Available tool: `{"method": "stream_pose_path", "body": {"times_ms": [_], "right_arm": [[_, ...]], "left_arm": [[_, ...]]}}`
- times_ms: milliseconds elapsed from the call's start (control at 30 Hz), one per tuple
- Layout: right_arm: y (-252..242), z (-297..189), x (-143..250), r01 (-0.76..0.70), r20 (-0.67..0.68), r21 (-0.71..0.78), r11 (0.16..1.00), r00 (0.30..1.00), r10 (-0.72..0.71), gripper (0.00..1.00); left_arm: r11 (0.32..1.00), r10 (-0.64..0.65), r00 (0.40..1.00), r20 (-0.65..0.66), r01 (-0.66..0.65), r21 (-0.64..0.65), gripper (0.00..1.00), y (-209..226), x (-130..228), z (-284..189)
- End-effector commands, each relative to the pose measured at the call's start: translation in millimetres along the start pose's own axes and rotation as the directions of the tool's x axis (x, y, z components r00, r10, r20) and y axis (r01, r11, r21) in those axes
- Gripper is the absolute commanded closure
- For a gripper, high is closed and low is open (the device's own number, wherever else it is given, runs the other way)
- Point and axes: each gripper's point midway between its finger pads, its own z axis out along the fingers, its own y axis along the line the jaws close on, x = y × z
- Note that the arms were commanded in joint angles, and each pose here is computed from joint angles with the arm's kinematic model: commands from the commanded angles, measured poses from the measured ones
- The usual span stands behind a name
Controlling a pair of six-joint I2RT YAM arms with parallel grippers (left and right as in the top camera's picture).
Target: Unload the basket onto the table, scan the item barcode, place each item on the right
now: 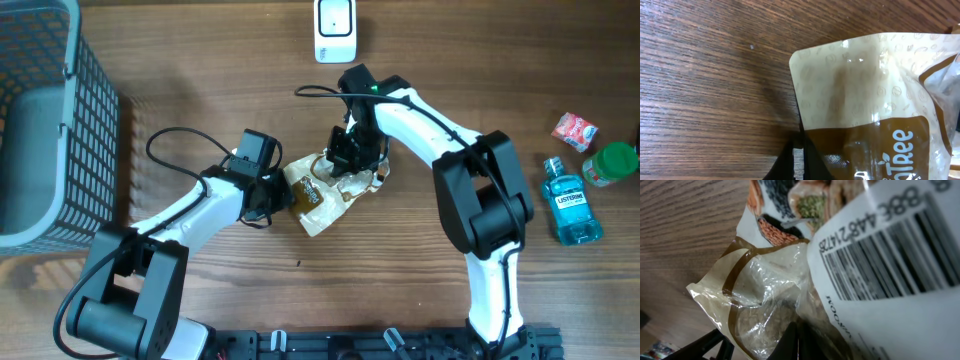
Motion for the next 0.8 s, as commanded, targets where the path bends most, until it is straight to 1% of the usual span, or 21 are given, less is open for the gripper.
{"method": "stream_pose_path", "body": {"times_ms": [0,67,100,200,267,367,400,467,567,667,767], "right_arm": [[-30,33,2,-0.043,-0.036,0.121,0.992,0.998,0.048,0.95],[-32,33,1,-0.044,-0.026,0.132,0.99,0.999,0.048,0.95],[-32,33,1,-0.044,-0.025,0.135,0.99,0.999,0.048,0.95],[-33,33,1,-0.043,-0.027,0.137,0.99,0.999,0.047,0.95],[-32,33,1,-0.044,-0.027,0.137,0.99,0.998,0.048,0.95],[-32,33,1,-0.053,-0.025,0.138,0.989,0.998,0.057,0.95],[-32,33,2,-0.061,-0.025,0.137,0.989,0.998,0.065,0.95],[-32,33,2,-0.071,-0.024,0.137,0.988,0.997,0.075,0.95],[-32,33,1,-0.075,-0.023,0.137,0.988,0.997,0.079,0.95],[-32,33,2,-0.078,-0.023,0.138,0.987,0.996,0.082,0.95],[-33,33,2,-0.099,-0.023,0.141,0.985,0.994,0.104,0.95]], "left_arm": [[1.0,-0.014,1.0,0.011,0.014,-0.019,0.96,3,0,-8],[1.0,0.0,0.997,0.076,-0.002,0.027,0.96,-16,-16,-32],[0.998,0.008,0.99,0.142,-0.017,0.061,0.96,-30,-30,-55],[0.989,0.017,0.97,0.243,-0.051,0.137,0.96,-53,-45,-96],[0.98,-0.008,0.959,0.283,-0.049,0.195,0.96,-64,-50,-113],[0.942,0.005,0.96,0.278,-0.097,0.32,0.96,-92,-52,-121],[0.928,-0.003,0.962,0.274,-0.099,0.359,0.96,-100,-53,-123],[0.922,-0.026,0.964,0.266,-0.08,0.378,0.96,-104,-56,-119],[0.929,-0.028,0.975,0.22,-0.056,0.365,0.96,-101,-56,-98],[0.917,-0.024,0.988,0.15,-0.038,0.396,0.96,-108,-54,-72],[0.937,-0.049,0.994,0.093,0.013,0.35,0.96,-96,-51,-46]]}}
